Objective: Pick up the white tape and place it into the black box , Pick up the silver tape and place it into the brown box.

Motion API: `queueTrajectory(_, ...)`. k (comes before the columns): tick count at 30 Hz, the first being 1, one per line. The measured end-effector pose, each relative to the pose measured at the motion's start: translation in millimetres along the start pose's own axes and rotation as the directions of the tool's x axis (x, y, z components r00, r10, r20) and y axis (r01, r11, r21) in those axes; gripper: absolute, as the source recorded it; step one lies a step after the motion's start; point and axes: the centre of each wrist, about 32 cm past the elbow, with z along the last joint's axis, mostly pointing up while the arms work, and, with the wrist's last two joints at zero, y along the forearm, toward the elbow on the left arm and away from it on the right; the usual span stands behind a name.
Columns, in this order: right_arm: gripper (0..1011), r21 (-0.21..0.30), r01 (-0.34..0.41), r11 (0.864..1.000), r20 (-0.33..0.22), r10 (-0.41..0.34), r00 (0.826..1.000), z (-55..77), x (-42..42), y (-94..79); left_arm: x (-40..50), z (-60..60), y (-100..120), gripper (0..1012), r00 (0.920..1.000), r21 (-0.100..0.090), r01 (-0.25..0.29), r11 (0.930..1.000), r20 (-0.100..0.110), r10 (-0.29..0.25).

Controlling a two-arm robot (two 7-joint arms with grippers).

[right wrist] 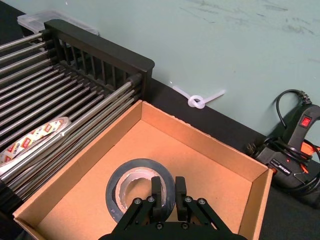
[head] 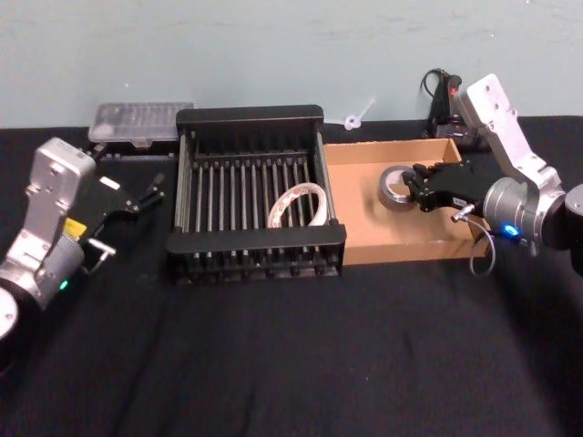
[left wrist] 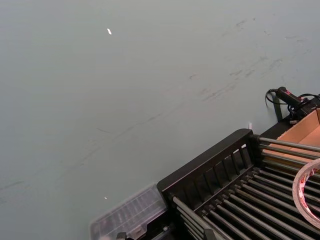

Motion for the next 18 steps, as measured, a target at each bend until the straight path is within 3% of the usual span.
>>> queueTrajectory(18,177,0.002,-0.003,1.000,0.002,0.003,1.000,-0.1,0.0,-2.5,0.0,0.0,0.0,1001,1.0000,0.000,0.000,1.0000,0.000,0.000)
